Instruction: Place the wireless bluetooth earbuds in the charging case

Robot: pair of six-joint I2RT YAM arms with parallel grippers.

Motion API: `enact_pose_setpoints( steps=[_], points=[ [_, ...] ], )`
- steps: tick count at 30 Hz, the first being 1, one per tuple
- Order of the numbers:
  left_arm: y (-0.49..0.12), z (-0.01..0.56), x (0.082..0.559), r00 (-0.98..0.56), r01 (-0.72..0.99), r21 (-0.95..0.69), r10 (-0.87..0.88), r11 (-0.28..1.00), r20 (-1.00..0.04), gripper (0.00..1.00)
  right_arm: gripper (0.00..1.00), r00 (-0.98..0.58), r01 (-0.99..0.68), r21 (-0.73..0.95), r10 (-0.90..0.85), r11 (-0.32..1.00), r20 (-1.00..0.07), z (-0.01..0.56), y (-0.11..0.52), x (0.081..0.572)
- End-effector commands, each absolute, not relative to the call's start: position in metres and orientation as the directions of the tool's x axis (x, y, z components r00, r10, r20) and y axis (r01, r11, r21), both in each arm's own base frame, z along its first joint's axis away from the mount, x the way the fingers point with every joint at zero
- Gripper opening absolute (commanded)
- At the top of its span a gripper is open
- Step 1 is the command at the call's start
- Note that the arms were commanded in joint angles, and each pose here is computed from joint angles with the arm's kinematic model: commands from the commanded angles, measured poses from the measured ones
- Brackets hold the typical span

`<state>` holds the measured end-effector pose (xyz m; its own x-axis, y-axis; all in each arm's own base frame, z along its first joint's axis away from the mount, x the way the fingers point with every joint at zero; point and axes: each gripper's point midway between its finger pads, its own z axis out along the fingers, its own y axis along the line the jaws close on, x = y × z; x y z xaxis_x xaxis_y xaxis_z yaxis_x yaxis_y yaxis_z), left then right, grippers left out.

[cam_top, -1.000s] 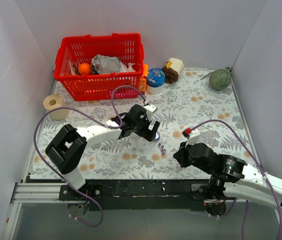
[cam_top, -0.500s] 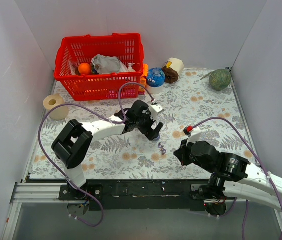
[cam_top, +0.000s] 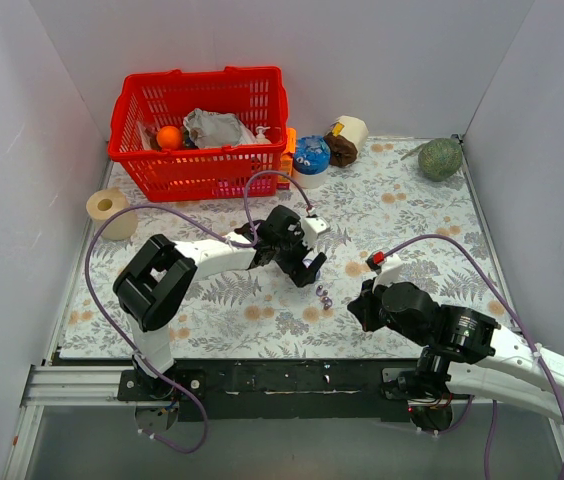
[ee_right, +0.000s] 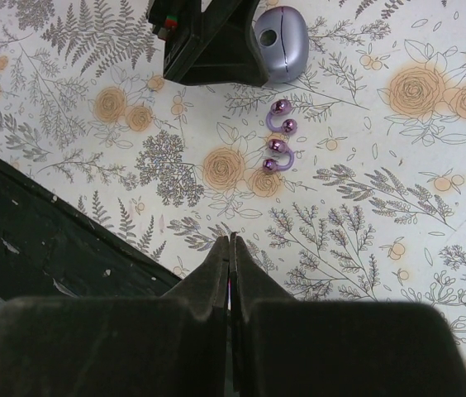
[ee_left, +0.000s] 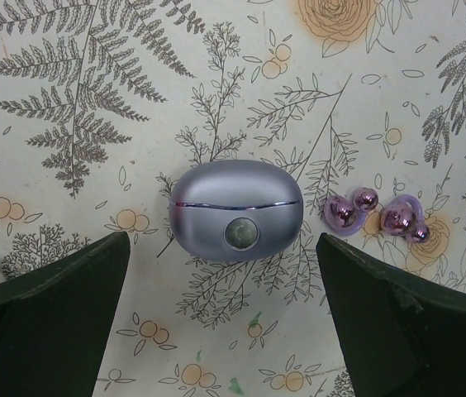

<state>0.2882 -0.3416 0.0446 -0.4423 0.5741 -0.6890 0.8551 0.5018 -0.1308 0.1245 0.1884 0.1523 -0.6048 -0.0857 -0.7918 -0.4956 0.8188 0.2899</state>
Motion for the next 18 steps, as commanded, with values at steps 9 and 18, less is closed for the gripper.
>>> enact_pose_setpoints(
  steps=[9,18],
  points=[
    [-0.358,0.039,0.291,-0.387,0.884,-0.091,0.608,0.458,-0.693,0.97,0.01,-0.585,-0.496,0.300,-0.058,0.815,-0.809,0.157,0.189,0.127],
    [-0.359,0.028,0.290,-0.387,0.887,-0.082,0.634,0.454,-0.670,0.89,0.01,-0.585,-0.488,0.301,-0.051,0.819,-0.809,0.156,0.185,0.127]
  ],
)
